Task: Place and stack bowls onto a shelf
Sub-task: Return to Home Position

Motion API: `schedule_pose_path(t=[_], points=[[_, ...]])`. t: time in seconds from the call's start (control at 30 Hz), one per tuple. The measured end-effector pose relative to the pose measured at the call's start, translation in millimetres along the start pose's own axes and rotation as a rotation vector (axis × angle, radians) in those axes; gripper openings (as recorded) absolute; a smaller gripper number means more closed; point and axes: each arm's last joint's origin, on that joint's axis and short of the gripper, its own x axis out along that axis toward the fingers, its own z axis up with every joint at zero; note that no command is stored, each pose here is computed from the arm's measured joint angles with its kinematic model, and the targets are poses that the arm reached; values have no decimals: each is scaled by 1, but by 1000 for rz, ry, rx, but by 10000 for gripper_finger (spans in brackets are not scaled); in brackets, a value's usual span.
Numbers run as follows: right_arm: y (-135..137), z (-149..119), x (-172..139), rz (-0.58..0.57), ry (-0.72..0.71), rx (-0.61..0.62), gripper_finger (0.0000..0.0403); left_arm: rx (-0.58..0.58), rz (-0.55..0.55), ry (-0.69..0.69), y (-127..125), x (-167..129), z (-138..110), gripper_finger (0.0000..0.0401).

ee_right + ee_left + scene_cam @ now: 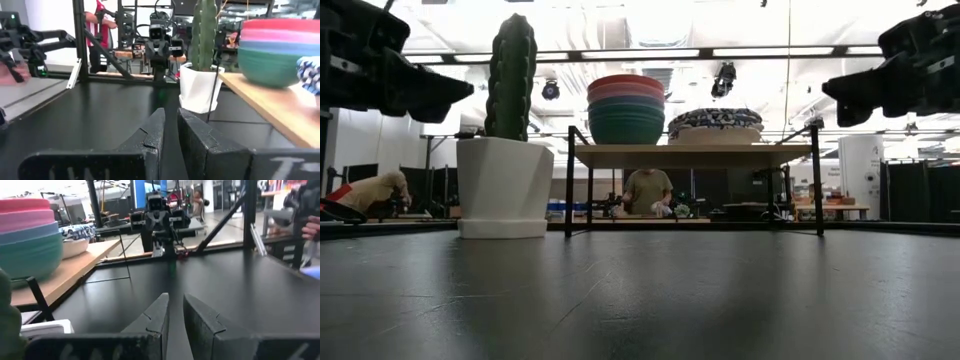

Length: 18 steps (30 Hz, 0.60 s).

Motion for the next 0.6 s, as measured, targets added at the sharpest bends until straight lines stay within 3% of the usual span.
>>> schedule_pose_path(t=[0.23, 0.6], points=[[0, -2, 1, 0, 16, 32, 43, -53, -3, 52, -1, 3, -4, 39], [0, -2, 1, 0, 18, 34, 43, -44, -7, 98, -2, 6, -8, 39]])
